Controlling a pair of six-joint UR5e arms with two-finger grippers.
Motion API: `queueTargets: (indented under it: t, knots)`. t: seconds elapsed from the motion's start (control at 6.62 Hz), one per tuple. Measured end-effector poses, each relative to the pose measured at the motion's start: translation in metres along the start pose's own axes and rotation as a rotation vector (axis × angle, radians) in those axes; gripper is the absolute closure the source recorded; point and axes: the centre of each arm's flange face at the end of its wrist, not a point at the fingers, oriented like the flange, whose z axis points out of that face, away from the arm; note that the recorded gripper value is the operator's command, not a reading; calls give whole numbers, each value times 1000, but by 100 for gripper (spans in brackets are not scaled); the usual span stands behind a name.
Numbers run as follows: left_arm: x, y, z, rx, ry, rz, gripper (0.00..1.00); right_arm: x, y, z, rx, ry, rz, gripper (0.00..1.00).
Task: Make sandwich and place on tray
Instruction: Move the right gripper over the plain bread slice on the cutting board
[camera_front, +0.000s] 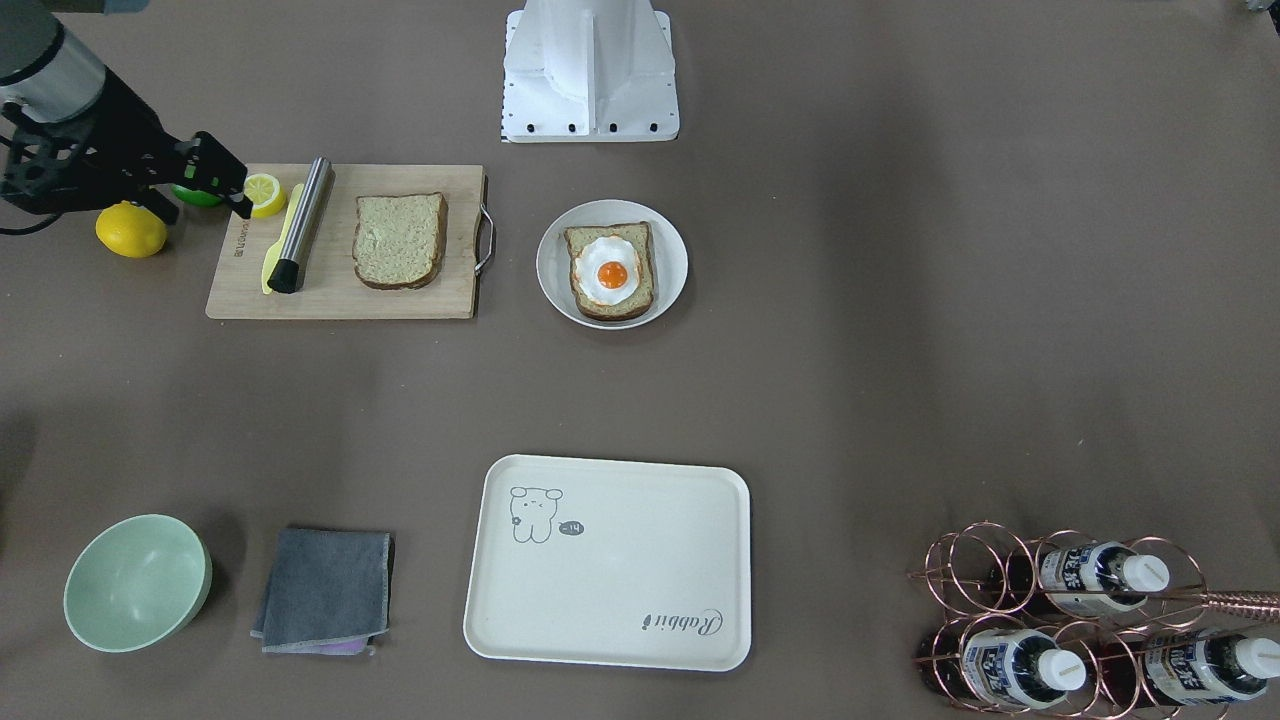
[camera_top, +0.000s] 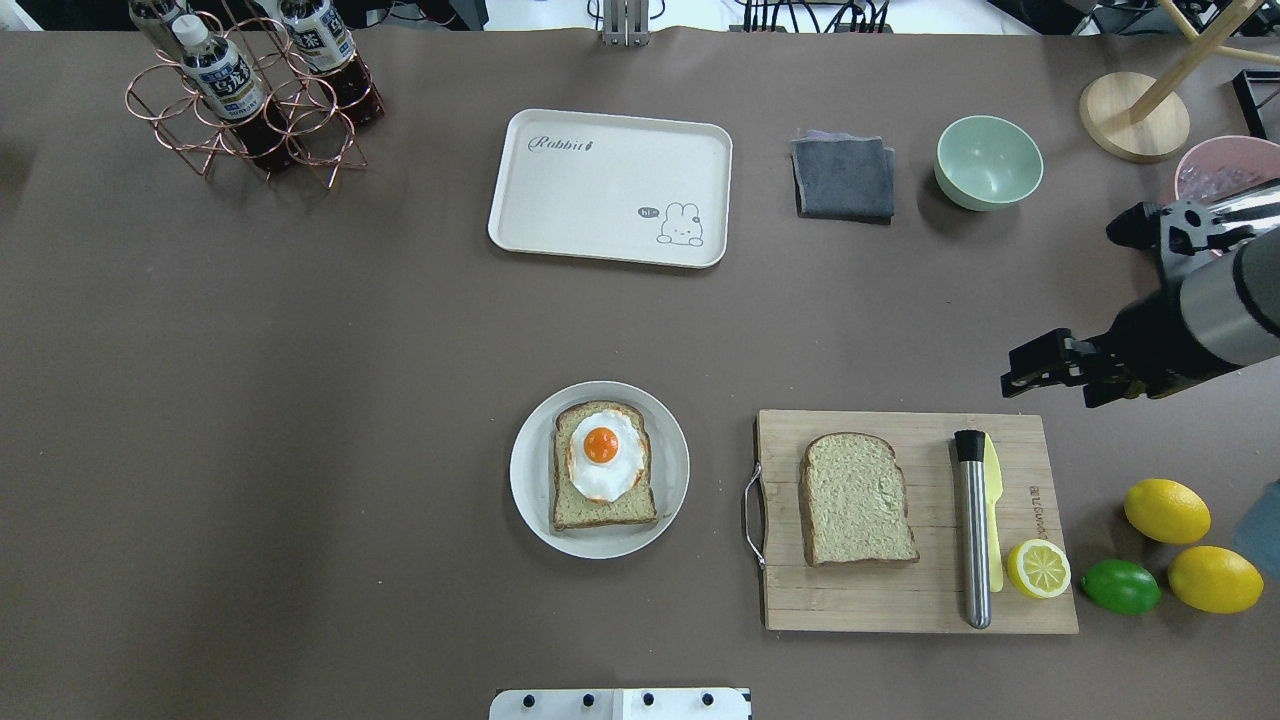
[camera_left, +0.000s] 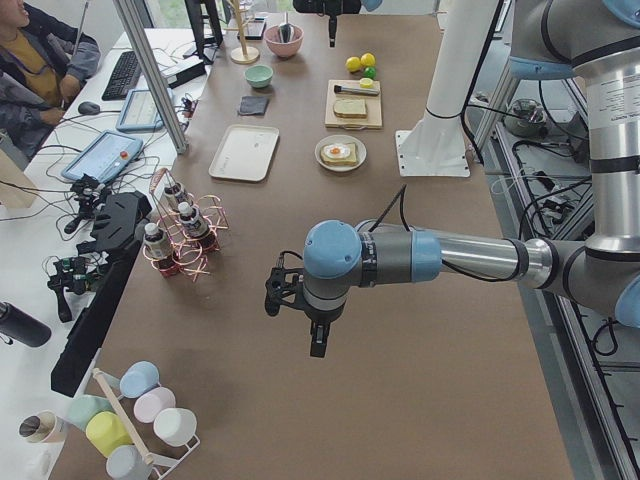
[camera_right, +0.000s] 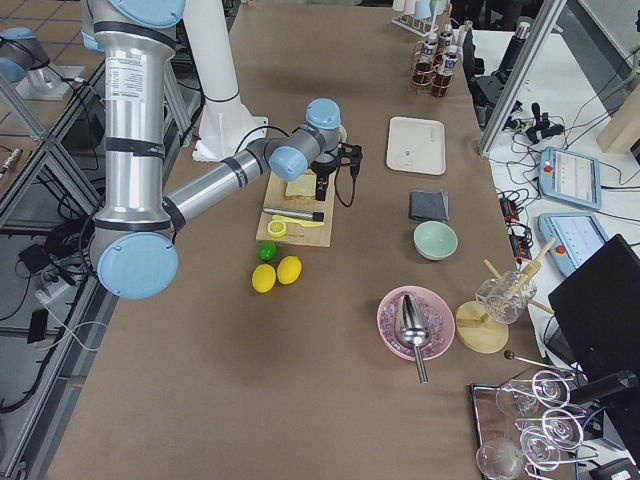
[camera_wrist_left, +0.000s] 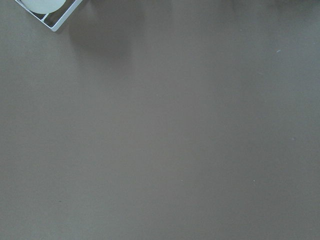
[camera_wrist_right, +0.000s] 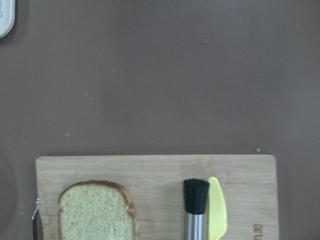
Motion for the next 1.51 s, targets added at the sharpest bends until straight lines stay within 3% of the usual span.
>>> queueTargets:
  t: [0.6,0.75,1.06,1.36,1.51]
  knots:
    - [21,-21,7,-23,-5,-12,3,-57,51,72,0,62,-125,11]
    - [23,-21,10,-29,-6,-10,3,-62,56,88,-4,78,-124,14]
    - [24,-21,9,-31,-19,-12,3,-71,54,123,-5,42,-47,17]
    - [20,-20,6,-29,-48,-16,3,-64,52,140,-8,22,-22,26]
    - [19,-18,7,-30,-52,-19,3,-60,54,139,-12,21,-19,38]
